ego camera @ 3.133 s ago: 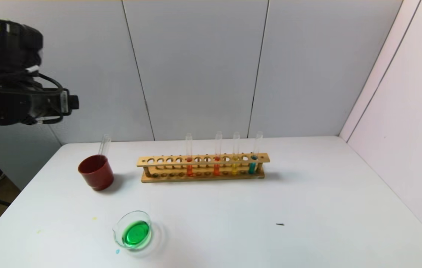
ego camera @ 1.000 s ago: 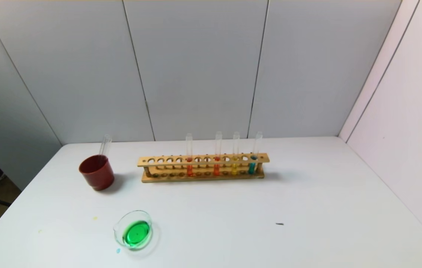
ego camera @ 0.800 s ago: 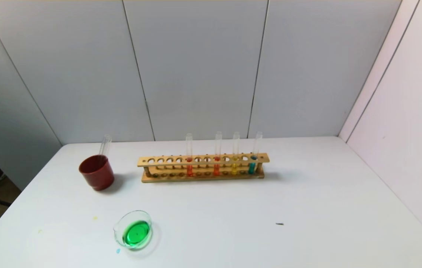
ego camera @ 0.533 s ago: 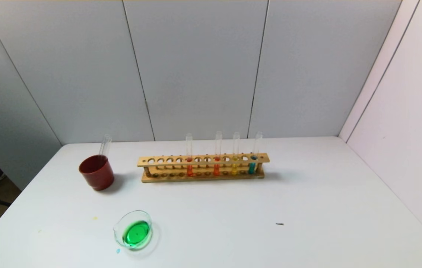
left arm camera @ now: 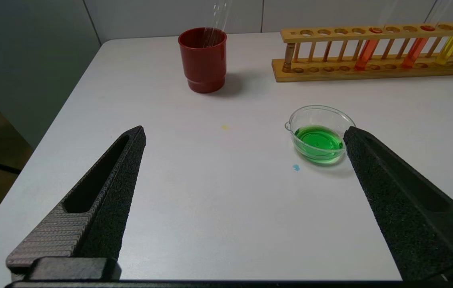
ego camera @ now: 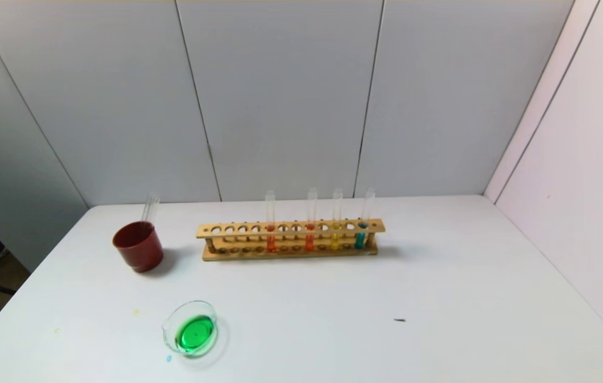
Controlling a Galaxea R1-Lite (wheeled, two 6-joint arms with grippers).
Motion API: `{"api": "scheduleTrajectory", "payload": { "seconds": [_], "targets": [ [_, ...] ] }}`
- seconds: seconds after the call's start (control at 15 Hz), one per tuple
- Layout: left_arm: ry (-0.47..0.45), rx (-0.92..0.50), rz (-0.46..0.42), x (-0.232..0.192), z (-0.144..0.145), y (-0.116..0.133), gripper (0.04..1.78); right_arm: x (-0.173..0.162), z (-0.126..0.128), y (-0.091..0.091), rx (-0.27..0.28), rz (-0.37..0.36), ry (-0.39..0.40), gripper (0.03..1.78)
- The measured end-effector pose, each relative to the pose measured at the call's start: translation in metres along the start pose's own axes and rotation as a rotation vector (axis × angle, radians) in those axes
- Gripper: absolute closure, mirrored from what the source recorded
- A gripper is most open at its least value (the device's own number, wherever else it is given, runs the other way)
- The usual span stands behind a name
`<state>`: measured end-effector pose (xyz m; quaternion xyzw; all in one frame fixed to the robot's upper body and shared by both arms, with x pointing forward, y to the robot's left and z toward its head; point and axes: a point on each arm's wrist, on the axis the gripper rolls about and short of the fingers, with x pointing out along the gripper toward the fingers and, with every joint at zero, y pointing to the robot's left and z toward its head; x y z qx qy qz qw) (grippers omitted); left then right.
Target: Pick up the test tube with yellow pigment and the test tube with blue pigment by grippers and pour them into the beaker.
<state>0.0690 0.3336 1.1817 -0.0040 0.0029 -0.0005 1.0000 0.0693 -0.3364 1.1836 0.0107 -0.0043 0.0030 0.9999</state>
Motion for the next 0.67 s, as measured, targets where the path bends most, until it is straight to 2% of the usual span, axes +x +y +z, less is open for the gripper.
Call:
{"api": "scheduleTrajectory", "payload": {
  "seconds": [0.67],
  "targets": [
    [0.0, -0.001, 0.001, 0.0, -0.0001, 0.0, 0.08, 0.0, 0.0, 0.0, 0.0, -0.001, 0.001, 0.07]
  ]
}}
